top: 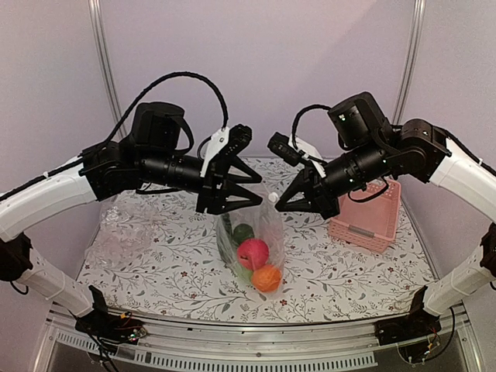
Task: Place the food in the zip-top bag and seal the zipper
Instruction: Pass from the right arm to the left, then pass from the left arm to the right
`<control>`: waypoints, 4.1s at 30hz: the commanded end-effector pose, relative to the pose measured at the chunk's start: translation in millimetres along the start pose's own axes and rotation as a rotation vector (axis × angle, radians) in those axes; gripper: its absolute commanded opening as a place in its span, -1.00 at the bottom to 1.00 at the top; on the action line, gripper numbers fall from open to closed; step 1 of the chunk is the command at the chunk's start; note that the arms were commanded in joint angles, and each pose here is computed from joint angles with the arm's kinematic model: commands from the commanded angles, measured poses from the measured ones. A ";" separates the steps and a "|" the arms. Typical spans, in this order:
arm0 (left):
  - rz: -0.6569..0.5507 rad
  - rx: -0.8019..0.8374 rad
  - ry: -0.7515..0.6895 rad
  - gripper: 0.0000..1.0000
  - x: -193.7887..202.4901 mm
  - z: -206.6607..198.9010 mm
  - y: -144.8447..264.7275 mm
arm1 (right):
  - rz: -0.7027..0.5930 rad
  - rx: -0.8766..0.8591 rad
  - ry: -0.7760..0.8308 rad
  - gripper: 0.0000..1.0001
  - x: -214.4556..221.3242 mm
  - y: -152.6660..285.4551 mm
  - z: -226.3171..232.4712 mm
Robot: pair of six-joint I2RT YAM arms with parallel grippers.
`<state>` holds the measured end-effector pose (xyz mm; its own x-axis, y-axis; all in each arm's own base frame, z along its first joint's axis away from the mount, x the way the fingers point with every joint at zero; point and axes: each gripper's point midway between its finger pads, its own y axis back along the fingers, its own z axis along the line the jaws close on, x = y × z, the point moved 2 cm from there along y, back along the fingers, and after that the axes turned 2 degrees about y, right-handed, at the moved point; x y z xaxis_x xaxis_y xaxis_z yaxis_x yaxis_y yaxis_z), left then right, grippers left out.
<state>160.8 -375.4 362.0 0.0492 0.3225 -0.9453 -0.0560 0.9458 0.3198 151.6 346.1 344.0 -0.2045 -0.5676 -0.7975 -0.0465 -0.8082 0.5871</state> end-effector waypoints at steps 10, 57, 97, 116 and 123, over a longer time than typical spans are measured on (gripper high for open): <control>-0.049 0.036 -0.011 0.00 -13.8 0.7 -17.5 | -0.036 -0.052 0.003 -1.00 -1.4 1.1 9.0; 0.120 -0.010 0.054 -1.00 16.7 5.2 -18.9 | -0.095 0.054 -0.033 -0.69 -3.1 5.3 -4.9; 0.123 -0.237 0.354 -1.00 -2.0 20.9 28.4 | -0.464 0.081 -0.132 -0.35 -45.0 -10.4 -21.8; 0.011 -0.107 0.407 0.32 -23.6 16.3 37.2 | -0.443 -0.037 -0.084 -1.00 -42.4 -15.8 -3.4; 0.027 0.028 0.423 0.33 -22.6 5.2 26.7 | -0.425 -0.045 -0.098 -1.00 -39.2 -20.7 -4.4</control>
<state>172.8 -350.4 394.9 -0.3508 0.2883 -0.8910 -0.1303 0.9271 0.3513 168.8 381.4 354.5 -0.2838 -0.1788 -0.9421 -0.1266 -0.9669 0.2216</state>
